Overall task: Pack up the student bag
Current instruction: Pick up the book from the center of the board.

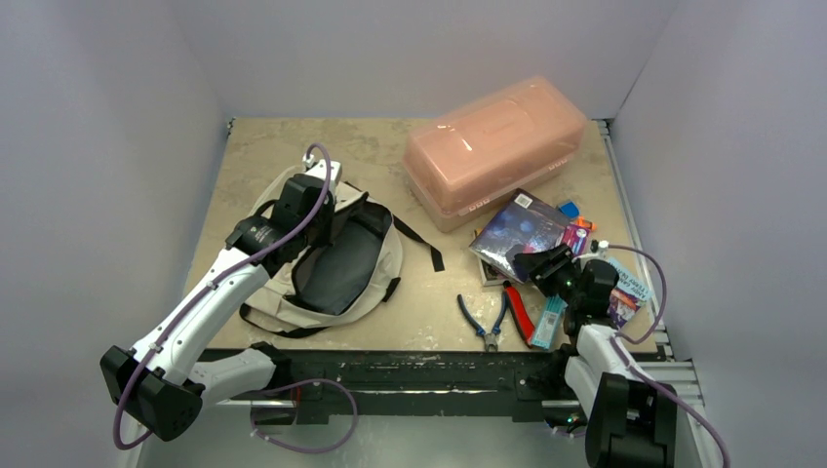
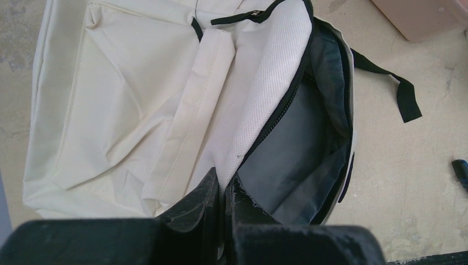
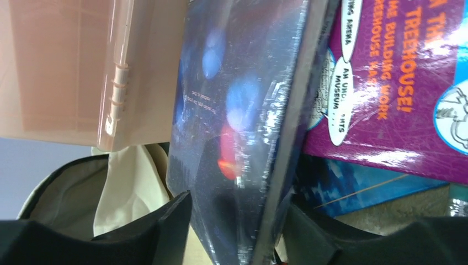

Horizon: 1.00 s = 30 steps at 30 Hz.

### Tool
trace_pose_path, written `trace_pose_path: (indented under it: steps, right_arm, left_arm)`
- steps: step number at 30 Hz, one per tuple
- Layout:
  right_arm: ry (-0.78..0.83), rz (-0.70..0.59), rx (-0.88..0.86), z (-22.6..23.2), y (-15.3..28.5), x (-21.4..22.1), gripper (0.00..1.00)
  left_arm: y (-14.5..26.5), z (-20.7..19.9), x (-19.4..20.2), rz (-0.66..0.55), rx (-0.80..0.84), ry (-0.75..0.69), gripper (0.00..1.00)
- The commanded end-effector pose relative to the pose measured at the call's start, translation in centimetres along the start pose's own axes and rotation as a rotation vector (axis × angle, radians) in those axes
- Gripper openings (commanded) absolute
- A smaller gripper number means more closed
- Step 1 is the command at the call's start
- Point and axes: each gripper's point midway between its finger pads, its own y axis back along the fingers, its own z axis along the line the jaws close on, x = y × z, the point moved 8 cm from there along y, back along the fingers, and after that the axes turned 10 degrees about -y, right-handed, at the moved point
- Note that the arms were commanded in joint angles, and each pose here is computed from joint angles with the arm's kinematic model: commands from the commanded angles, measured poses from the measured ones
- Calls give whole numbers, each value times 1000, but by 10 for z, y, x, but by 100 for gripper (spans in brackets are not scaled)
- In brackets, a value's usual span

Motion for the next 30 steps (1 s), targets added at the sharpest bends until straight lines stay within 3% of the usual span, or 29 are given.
trace_pose_path:
  steps: [1, 7, 12, 19, 25, 30]
  right_arm:
    - [7, -41, -56, 4, -2, -4, 53]
    - [15, -47, 13, 7, 1, -8, 0]
    - [60, -103, 218, 14, 23, -17, 0]
    - [147, -265, 380, 64, 69, -44, 0]
    - [281, -428, 408, 128, 108, -77, 0]
    - [413, -459, 253, 173, 112, -94, 0]
  left_arm:
    - [0, 0, -14, -77, 17, 21, 0]
    - [2, -1, -13, -77, 25, 25, 0]
    - [6, 0, -14, -92, 31, 32, 0]
    - [11, -3, -16, -113, 65, 48, 0]
    - [14, -1, -16, -125, 55, 51, 0]
    - [15, 1, -16, -126, 43, 52, 0]
